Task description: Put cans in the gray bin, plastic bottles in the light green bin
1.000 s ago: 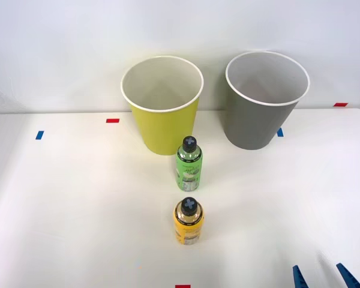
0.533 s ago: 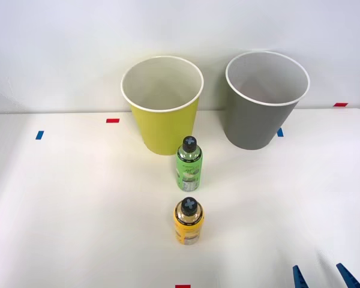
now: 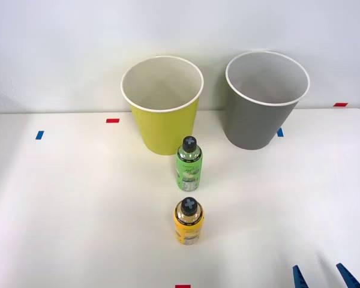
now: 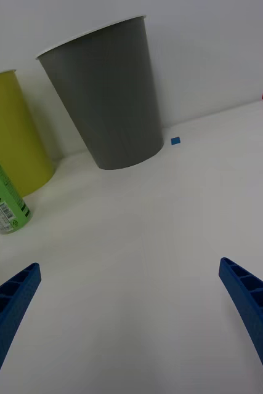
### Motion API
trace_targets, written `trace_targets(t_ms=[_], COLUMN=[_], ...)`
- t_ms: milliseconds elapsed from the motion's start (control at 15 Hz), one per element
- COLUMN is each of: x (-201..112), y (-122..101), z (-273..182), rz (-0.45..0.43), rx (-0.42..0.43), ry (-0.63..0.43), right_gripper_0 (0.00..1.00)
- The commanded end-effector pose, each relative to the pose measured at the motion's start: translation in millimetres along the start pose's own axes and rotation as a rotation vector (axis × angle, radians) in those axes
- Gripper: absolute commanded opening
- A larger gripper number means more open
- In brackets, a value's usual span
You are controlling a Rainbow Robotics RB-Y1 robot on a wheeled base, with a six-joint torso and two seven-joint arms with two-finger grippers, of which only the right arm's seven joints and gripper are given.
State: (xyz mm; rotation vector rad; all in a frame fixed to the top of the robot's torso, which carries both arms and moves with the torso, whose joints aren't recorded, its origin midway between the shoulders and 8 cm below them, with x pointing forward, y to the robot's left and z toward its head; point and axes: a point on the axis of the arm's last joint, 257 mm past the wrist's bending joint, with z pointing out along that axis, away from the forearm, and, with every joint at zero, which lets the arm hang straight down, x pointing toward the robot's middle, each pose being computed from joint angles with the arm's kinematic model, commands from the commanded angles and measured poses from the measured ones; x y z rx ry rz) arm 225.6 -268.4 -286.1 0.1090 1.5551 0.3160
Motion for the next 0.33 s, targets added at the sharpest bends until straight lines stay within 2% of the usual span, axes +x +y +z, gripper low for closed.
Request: trace_targets(t_ms=[67, 333], x=[0.0, 0.0], y=[0.0, 0.0], z=[0.0, 0.0], rz=[0.0, 0.0], rx=[0.0, 0.0], ry=[0.0, 0.0], right_gripper_0=[1.0, 1.0])
